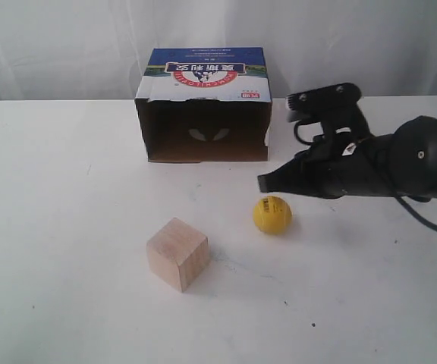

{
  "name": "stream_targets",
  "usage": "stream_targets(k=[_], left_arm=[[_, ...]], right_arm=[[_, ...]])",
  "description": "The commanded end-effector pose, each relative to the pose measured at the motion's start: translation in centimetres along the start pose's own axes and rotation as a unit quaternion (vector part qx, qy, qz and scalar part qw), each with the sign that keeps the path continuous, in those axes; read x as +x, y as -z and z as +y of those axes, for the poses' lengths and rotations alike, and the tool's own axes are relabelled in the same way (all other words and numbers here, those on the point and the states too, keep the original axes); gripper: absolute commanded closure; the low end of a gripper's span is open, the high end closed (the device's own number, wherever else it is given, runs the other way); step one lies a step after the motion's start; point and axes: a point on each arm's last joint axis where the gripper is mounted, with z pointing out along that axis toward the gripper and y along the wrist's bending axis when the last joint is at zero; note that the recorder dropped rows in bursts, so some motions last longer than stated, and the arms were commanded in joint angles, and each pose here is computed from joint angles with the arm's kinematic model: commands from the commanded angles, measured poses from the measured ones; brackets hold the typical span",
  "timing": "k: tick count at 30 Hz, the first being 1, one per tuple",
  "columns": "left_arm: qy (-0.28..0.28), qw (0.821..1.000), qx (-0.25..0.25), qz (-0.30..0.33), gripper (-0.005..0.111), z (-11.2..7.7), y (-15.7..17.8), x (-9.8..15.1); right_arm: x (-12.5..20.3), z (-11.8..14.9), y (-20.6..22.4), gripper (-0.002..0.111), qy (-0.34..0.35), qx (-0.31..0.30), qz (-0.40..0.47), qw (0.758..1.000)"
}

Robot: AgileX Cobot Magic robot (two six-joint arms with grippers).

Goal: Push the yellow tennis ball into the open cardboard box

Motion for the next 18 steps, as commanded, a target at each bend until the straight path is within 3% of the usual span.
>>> stream_targets(k=[1,6,10,18], left_arm=[[0.002,1.000,0.004,-0.002,0.107,-0.1,0.0,0.1],[0.002,1.000,0.004,-0.002,0.107,-0.1,0.0,0.1],[0.002,1.000,0.004,-0.002,0.107,-0.1,0.0,0.1],[0.002,1.000,0.004,-0.002,0.107,-0.1,0.0,0.1]], right_arm=[[-0.8,-2.3,-2.5,0.108,-0.017,0.040,-0.022,0.999],[-2.3,-2.4,-6.9,0.108,-0.013,0.038,-0.017,0.999],[-2.1,-2.0,-9.9,0.108,-0.015,0.011,0.052,0.999],[-0.9,-1.9,-11.2,0.108,-0.022,0.003,0.090,0.996]])
